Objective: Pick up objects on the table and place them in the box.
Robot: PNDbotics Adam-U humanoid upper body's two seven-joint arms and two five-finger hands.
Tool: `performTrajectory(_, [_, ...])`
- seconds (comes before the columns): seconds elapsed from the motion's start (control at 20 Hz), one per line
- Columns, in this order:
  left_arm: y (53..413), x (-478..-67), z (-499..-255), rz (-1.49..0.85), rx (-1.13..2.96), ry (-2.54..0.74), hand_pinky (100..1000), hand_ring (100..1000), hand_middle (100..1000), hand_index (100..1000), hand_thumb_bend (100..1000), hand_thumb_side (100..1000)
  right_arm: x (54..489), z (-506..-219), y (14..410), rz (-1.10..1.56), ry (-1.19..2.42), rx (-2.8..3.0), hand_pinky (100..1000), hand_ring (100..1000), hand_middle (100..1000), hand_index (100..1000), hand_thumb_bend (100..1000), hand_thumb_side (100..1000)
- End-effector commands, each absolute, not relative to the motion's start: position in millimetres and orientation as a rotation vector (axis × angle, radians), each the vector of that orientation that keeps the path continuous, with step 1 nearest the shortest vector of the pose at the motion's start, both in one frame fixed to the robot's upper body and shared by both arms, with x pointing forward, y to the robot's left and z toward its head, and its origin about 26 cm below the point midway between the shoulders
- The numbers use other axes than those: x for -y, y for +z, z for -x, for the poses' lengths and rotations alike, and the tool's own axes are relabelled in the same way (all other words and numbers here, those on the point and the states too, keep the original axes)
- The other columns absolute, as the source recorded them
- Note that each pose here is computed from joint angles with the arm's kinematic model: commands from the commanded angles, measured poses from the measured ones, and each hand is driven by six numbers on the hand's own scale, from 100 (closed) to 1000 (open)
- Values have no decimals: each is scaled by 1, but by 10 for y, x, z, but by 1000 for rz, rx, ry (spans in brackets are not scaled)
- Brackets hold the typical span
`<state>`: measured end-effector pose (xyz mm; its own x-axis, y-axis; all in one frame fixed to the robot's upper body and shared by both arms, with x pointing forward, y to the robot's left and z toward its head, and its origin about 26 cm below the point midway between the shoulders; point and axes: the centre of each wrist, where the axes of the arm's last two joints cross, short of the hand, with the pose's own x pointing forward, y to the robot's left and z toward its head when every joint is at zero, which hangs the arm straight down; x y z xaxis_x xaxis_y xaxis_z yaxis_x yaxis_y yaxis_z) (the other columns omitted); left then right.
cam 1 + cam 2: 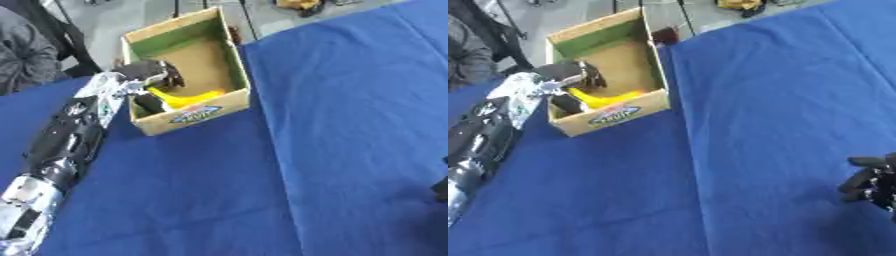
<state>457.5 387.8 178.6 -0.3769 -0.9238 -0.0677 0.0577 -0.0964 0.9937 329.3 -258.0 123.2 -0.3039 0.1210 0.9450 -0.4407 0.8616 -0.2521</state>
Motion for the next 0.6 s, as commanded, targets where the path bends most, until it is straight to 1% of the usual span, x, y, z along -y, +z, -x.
performTrajectory(0.05, [1968, -3935, -4548, -1075, 1428, -1579, 665, 653, 669, 768, 780, 697, 2613, -3285, 1331, -223, 579, 1829, 586, 610, 522, 780, 100, 1000])
performTrajectory(0.1, [1978, -3936, -4538, -1080, 1451, -1568, 665, 653, 669, 768, 780, 697, 2617, -3283, 1324, -223, 578, 1826, 586, 610, 522, 780, 100, 1000])
performTrajectory(0.15, [1998, -3933, -4529, -1083, 1483, -1555, 660, 643, 665, 762, 707, 723, 2619, -3280, 1317, -225, 579, 1823, 586, 611, 522, 780, 100, 1000])
performTrajectory(0.25, [2061, -3941, -4497, -1091, 1553, -1522, 653, 632, 660, 761, 618, 733, 2625, -3276, 1305, -229, 574, 1822, 586, 611, 522, 780, 100, 1000])
performTrajectory(0.35, [2169, -3967, -4437, -1099, 1642, -1487, 651, 628, 659, 761, 577, 719, 2630, -3270, 1284, -233, 563, 1820, 586, 611, 522, 780, 100, 1000])
performTrajectory(0.4, [2236, -3984, -4395, -1106, 1684, -1471, 649, 626, 657, 761, 570, 711, 2634, -3264, 1268, -235, 556, 1817, 586, 611, 522, 780, 100, 999])
performTrajectory(0.45, [2304, -3998, -4348, -1111, 1727, -1454, 646, 623, 655, 759, 527, 694, 2642, -3258, 1248, -237, 547, 1813, 586, 611, 523, 780, 100, 1000])
performTrajectory(0.6, [2505, -4040, -4129, -1120, 1851, -1434, 647, 625, 655, 756, 530, 664, 2672, -3236, 1192, -237, 515, 1804, 586, 611, 523, 780, 100, 980])
